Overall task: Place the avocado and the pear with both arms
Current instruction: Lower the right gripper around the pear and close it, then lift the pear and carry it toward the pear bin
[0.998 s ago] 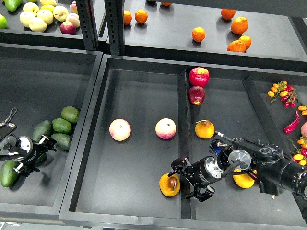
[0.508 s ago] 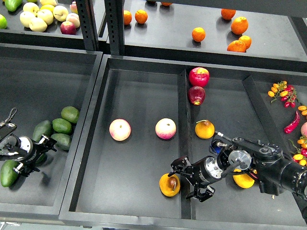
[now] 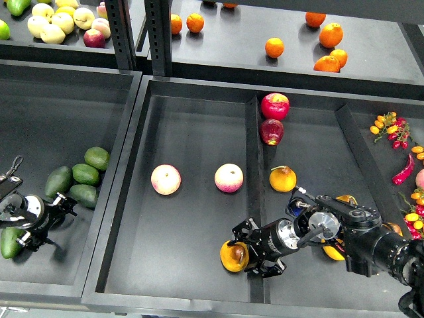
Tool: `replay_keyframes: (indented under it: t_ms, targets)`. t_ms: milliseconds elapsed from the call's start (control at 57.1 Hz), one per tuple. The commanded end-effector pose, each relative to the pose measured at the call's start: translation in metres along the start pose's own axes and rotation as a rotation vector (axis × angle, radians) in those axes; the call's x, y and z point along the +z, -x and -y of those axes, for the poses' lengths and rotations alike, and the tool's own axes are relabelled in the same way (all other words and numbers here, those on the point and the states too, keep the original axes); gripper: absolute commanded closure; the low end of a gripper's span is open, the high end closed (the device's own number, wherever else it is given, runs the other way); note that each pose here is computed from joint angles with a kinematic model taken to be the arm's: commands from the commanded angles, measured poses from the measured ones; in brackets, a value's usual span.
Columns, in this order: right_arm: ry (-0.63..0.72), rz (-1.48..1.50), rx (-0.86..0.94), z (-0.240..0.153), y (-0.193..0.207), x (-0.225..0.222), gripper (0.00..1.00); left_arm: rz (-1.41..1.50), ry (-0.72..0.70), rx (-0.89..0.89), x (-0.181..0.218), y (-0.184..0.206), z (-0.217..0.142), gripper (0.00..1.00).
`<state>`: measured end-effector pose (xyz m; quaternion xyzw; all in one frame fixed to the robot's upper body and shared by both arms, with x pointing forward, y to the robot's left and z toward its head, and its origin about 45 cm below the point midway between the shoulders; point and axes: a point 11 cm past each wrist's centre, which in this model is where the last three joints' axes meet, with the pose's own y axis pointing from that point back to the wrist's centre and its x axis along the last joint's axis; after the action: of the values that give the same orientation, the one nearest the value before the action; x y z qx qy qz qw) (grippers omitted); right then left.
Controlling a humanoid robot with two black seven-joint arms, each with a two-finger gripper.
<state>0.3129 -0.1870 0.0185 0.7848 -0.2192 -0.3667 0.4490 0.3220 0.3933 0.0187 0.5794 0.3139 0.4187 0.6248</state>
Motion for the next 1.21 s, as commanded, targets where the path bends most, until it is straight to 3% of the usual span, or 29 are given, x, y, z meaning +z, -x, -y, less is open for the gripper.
replay_keyframes:
  t_ms: [0, 753, 1190]
  targets:
    - [-0.009, 0.018, 0.008, -0.001, -0.004, 0.001, 0.36, 0.0, 0.0, 0.0, 0.0, 0.0, 0.0, 0.08]
    - [-0.079, 0.136, -0.027, 0.014, 0.004, 0.001, 0.67, -0.005, -0.015, -0.009, -0.009, 0.004, 0.005, 0.08]
    - [-0.177, 0.167, -0.032, -0.008, -0.004, -0.032, 0.73, -0.007, -0.014, -0.01, -0.008, 0.004, 0.005, 0.08]
